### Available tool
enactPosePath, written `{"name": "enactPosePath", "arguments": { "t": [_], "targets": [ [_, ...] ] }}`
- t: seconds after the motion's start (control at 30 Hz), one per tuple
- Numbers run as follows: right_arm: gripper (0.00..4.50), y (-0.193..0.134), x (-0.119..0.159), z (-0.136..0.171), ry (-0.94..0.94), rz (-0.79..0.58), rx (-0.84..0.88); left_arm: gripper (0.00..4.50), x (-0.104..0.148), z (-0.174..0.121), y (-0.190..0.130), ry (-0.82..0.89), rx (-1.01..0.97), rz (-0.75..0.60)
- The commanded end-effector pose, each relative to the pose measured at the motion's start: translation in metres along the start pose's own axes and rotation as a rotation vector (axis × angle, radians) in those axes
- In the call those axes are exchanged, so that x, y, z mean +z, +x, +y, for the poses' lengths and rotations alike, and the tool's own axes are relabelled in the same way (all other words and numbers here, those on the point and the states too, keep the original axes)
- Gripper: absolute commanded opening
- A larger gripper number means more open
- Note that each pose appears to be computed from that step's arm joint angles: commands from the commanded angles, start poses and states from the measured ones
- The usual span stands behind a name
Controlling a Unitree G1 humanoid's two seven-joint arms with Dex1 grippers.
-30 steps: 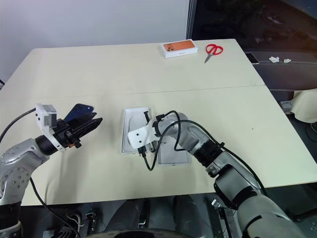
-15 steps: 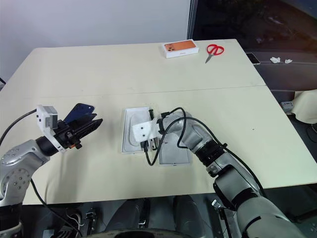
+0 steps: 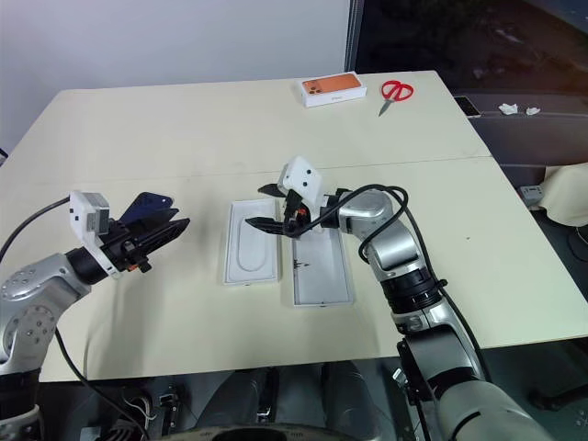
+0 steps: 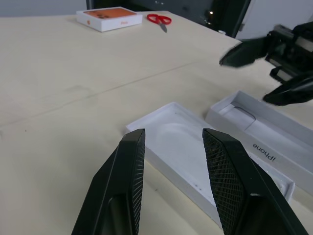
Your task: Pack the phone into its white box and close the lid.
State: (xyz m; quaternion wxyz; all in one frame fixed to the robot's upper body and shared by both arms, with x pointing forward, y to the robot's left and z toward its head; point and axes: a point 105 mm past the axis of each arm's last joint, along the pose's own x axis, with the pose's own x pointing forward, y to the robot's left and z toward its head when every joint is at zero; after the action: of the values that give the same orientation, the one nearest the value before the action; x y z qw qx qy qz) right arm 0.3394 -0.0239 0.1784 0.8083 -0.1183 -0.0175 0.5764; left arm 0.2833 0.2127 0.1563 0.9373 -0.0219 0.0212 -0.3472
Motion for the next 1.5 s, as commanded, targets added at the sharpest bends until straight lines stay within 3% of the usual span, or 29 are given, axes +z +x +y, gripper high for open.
{"name": "enactPosePath", "arguments": {
  "t": [0.03, 0.17, 0.27, 0.43, 0.5, 0.57, 0.63, 0.67, 1.0, 1.13, 1.33, 1.5],
  "targets": [
    [4.45, -0.002, 0.023, -0.001, -0.053, -0.069, -0.021, 1.97, 0.007, 0.011, 0.000, 0.000, 0.049, -0.006],
    [4.45, -0.001, 0.022, 0.002, -0.068, -0.055, -0.012, 1.97, 0.009, 0.026, 0.001, -0.007, 0.119, 0.003],
    [3.65, 0.004, 0.016, 0.004, -0.092, -0.033, -0.013, 1.97, 0.009, 0.041, -0.001, 0.026, 0.189, 0.002],
    [1.09, 0.010, 0.016, 0.007, -0.115, -0.037, -0.016, 1.97, 0.008, 0.039, -0.006, -0.021, 0.155, -0.004],
    [0.04, 0.015, 0.015, 0.009, -0.129, -0.034, -0.011, 2.50, 0.007, 0.042, -0.008, -0.034, 0.164, 0.001],
    [0.00, 0.020, 0.016, 0.010, -0.141, -0.037, -0.010, 3.20, 0.006, 0.044, -0.010, -0.059, 0.167, 0.012],
    [0.00, 0.023, 0.018, 0.010, -0.144, -0.049, -0.017, 4.32, 0.007, 0.040, -0.011, -0.079, 0.139, 0.013],
    [0.00, 0.025, 0.018, 0.010, -0.153, -0.047, -0.020, 4.46, 0.008, 0.041, -0.011, -0.074, 0.144, 0.010],
    [0.00, 0.044, 0.010, 0.027, -0.220, -0.015, 0.013, 4.46, 0.007, 0.051, -0.016, -0.092, 0.204, -0.002],
    [0.00, 0.066, 0.009, 0.041, -0.213, 0.004, 0.023, 4.46, 0.000, 0.072, -0.029, -0.182, 0.260, 0.083],
    [0.00, 0.093, 0.001, 0.040, -0.275, 0.056, -0.066, 4.46, 0.001, 0.111, -0.047, -0.175, 0.390, 0.130],
    [0.00, 0.107, -0.001, 0.044, -0.294, 0.054, -0.089, 4.46, 0.001, 0.125, -0.051, -0.238, 0.385, 0.155]
  ]
}}
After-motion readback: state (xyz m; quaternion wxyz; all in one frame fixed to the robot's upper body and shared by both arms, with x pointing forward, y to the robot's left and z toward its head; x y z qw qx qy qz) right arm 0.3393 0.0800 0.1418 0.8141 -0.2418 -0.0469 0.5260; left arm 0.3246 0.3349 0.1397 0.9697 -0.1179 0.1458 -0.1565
